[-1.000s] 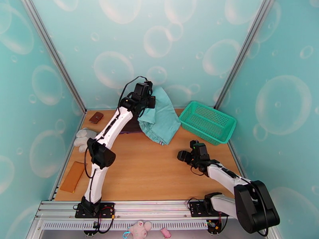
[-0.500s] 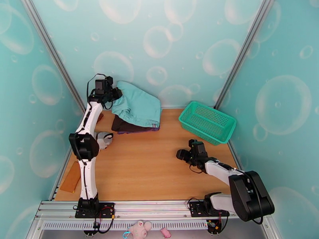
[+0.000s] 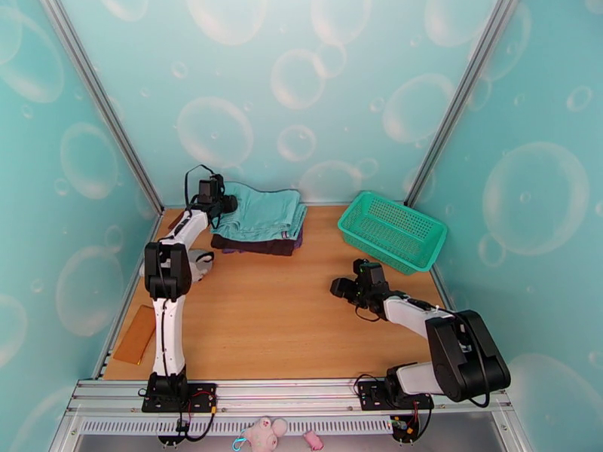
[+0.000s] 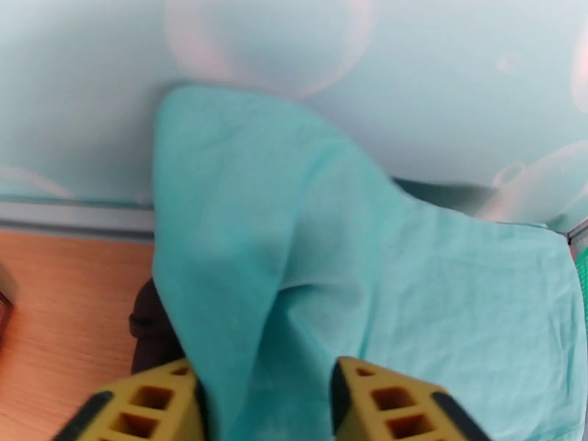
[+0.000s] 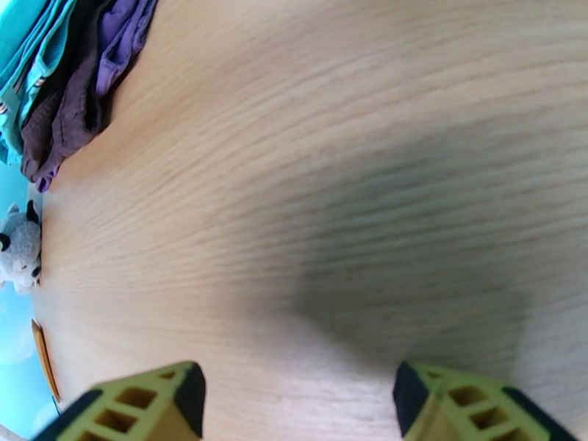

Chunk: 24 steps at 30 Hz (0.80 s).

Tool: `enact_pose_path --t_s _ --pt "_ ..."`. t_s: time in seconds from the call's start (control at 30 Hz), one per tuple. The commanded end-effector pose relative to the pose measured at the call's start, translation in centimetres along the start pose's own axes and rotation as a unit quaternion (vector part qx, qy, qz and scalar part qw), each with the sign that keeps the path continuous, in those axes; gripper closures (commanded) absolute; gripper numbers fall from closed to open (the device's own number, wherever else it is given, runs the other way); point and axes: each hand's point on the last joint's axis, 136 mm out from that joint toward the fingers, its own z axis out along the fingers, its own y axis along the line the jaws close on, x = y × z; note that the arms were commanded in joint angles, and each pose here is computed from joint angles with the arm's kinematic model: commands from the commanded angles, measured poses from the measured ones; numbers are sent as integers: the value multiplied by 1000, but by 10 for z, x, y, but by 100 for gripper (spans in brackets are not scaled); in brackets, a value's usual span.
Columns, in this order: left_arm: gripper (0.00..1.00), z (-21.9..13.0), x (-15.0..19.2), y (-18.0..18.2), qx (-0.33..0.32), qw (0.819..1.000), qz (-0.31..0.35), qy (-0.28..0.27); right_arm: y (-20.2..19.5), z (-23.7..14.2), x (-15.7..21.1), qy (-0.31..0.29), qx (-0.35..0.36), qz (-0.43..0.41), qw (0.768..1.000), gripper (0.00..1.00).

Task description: Fold and stack the trousers

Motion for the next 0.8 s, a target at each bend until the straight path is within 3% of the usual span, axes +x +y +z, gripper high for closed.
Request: enact_pose_path --t_s 0.0,0.03,0.07,0.1,0.23,0.33,0.47,0.6,0.67,0.77 --pt "19 -48 -46 25 -84 994 -4 -67 19 -8 -9 -26 -14 -45 999 26" --pt "3 -62 -46 34 -113 991 -13 -73 23 -17 -21 -53 -8 -55 997 24" --pt "1 -78 -43 40 -132 988 -18 -82 26 -29 -34 -82 -5 -61 995 20" --pt "1 -93 -39 43 -140 985 -22 -93 30 -40 -46 -106 -5 -65 992 1" --pt "1 -163 8 54 -129 979 -58 -147 17 -79 -90 -197 8 -36 980 1" --pt "1 -199 64 48 -72 981 -77 -166 -9 -100 -115 -241 24 1 970 1" --pt "1 -230 131 70 -105 976 -73 -176 -14 -127 -135 -341 37 -58 937 1" --pt "0 -254 142 87 -144 966 -56 -209 -21 -144 -131 -436 107 -142 882 1" --pt "1 -262 144 88 -148 960 -38 -233 -28 -137 -131 -438 120 -152 878 1" --pt "0 -258 173 107 -173 958 -30 -226 -35 -118 -130 -435 104 -165 879 1"
